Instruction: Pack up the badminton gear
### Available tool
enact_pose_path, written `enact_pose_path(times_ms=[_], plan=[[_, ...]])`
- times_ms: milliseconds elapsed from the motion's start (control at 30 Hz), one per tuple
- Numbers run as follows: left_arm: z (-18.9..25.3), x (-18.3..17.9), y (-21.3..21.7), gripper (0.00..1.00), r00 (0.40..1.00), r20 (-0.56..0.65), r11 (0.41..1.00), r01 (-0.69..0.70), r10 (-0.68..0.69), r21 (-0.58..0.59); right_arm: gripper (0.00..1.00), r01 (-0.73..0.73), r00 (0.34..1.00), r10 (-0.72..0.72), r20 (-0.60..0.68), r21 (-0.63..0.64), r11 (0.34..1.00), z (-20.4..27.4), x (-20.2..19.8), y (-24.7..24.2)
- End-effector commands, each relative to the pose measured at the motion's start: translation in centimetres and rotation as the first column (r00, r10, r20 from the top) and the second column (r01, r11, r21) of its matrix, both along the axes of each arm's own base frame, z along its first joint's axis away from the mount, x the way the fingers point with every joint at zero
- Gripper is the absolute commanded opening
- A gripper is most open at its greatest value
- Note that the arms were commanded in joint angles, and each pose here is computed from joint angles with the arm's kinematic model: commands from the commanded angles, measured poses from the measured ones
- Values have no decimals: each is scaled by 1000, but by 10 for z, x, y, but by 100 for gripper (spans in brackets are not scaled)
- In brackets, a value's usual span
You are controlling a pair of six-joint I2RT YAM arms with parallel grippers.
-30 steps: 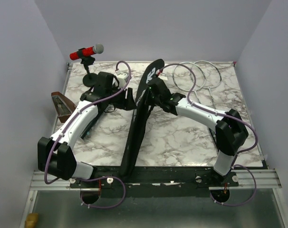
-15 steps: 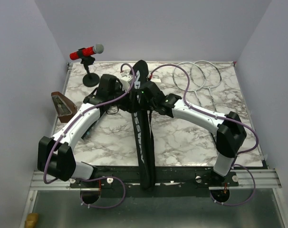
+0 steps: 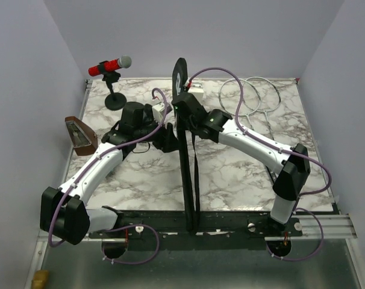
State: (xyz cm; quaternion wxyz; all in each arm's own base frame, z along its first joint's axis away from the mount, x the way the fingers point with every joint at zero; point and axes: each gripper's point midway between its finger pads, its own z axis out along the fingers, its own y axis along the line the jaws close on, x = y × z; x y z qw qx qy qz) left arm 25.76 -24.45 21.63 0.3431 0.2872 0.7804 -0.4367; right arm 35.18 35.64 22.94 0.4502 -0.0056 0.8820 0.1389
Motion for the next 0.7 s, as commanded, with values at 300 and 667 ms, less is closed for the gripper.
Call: enact_pose_path(times_ms=[300,667], plan=[[15,-23,-3,68,993,37,991,119,-116,-65,0,59,998,-56,23,-153,987,-16,-4,-6],[-29,17,18,65,994,107,988,-48,33,147,0,54,999,-54,10,-138,989,-19,-9,-5]])
